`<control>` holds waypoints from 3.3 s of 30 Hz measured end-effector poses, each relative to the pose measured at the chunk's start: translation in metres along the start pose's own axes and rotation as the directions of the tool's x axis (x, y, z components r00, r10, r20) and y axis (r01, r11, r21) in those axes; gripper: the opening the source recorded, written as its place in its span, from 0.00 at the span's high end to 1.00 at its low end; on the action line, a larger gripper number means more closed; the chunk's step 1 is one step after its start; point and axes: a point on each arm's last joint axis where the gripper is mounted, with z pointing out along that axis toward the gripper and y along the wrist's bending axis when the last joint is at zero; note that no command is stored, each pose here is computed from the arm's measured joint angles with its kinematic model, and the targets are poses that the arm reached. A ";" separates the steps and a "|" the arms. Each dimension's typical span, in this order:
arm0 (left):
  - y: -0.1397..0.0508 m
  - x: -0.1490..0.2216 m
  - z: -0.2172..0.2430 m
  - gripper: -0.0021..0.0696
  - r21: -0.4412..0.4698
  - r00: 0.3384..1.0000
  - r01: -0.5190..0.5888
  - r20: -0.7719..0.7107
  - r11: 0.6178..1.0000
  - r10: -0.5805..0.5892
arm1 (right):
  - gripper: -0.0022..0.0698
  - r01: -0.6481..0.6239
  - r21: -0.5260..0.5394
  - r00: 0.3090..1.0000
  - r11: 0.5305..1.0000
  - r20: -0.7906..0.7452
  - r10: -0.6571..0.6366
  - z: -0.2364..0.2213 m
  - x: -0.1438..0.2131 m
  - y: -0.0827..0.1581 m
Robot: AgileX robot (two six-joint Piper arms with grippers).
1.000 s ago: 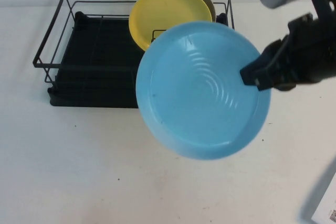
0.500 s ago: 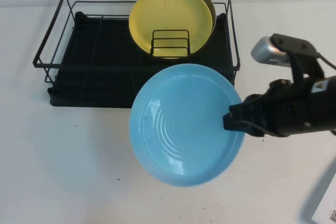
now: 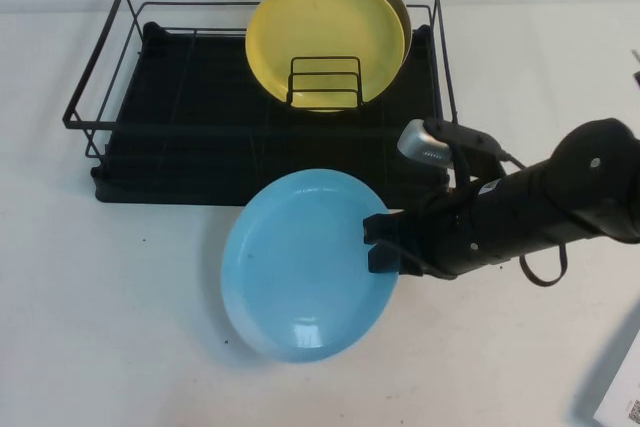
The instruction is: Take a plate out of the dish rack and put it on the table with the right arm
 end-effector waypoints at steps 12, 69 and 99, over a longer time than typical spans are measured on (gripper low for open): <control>0.000 0.000 0.000 0.98 0.000 1.000 0.000 0.000 1.000 0.000 | 0.88 -0.032 0.039 0.999 0.999 -0.013 0.033 0.025 -0.002 -0.013; 0.000 0.000 0.000 0.98 0.000 1.000 0.000 0.000 1.000 0.000 | 0.99 0.408 0.063 0.912 0.911 -0.077 -0.403 -0.139 0.066 0.011; 0.000 0.000 0.000 0.98 0.000 1.000 0.000 0.000 1.000 0.000 | 1.00 0.096 0.573 0.507 0.814 0.676 -0.535 -0.171 0.204 -0.115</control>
